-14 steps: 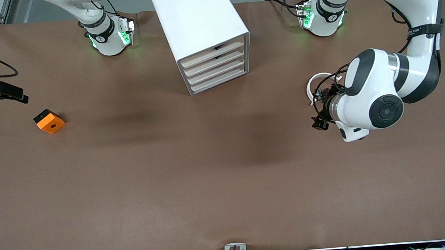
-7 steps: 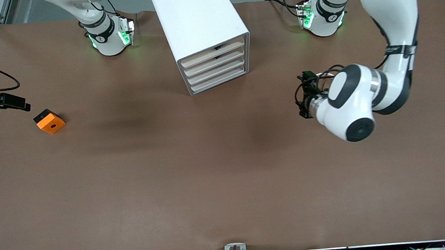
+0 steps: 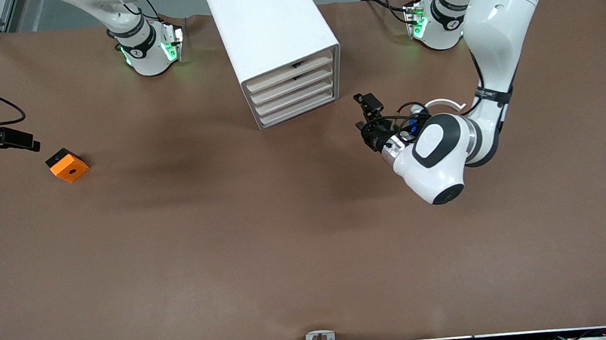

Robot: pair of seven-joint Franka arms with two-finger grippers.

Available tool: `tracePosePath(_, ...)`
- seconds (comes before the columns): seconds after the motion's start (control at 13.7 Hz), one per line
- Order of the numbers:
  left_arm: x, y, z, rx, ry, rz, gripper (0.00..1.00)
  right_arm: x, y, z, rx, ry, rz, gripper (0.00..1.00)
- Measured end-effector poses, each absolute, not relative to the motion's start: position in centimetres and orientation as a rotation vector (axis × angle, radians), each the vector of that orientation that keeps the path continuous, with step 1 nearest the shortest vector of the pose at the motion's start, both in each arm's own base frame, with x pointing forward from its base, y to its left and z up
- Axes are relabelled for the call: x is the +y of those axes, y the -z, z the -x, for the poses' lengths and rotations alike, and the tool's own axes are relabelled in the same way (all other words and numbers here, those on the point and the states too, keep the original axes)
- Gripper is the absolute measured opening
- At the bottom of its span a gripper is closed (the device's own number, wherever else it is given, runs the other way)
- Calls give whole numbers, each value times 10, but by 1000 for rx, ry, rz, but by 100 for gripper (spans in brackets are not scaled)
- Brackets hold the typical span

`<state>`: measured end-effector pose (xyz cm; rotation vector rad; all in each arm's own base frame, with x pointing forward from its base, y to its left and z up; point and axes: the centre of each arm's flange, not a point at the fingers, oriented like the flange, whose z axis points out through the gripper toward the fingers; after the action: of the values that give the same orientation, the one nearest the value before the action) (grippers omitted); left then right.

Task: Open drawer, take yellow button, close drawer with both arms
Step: 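Reach the left gripper to the white cabinet's drawer handle and grasp it, then pull the drawer open with the left gripper while the right gripper approaches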

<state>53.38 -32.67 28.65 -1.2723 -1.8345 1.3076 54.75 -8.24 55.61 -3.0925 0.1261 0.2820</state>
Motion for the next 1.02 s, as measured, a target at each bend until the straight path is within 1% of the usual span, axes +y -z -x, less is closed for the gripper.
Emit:
tracePosePath(0.15,-352,-289,-520,-1806,-1322,1253,98,-83,-556,-547,127,-284,3092,100)
tracePosePath(0.22,-368,-290,-510,-1790,-1307,1247,89,-83,-556,-547,127,-285,3092,100)
tracePosePath(0.29,-384,-288,-499,-1779,-1282,1242,75,-83,-556,-547,127,-286,3092,100)
tracePosePath(0.37,-398,-285,-491,-1776,-1268,1231,67,-83,-556,-547,127,-286,3092,100)
tracePosePath(0.44,-407,-282,-485,-1774,-1272,1214,67,-83,-556,-547,127,-287,3092,100)
tracePosePath(0.51,-413,-278,-481,-1767,-1278,1201,59,-83,-555,-547,127,-287,3092,100)
tracePosePath(0.66,-420,-273,-474,-1752,-1279,1190,56,-86,-555,-547,136,-288,3091,100)
tracePosePath(0.88,-436,-268,-455,-1719,-1258,1198,54,-88,-554,-546,160,-296,3087,100)
tracePosePath(1.02,-447,-263,-443,-1708,-1244,1204,52,-70,-553,-546,283,-331,3077,100)
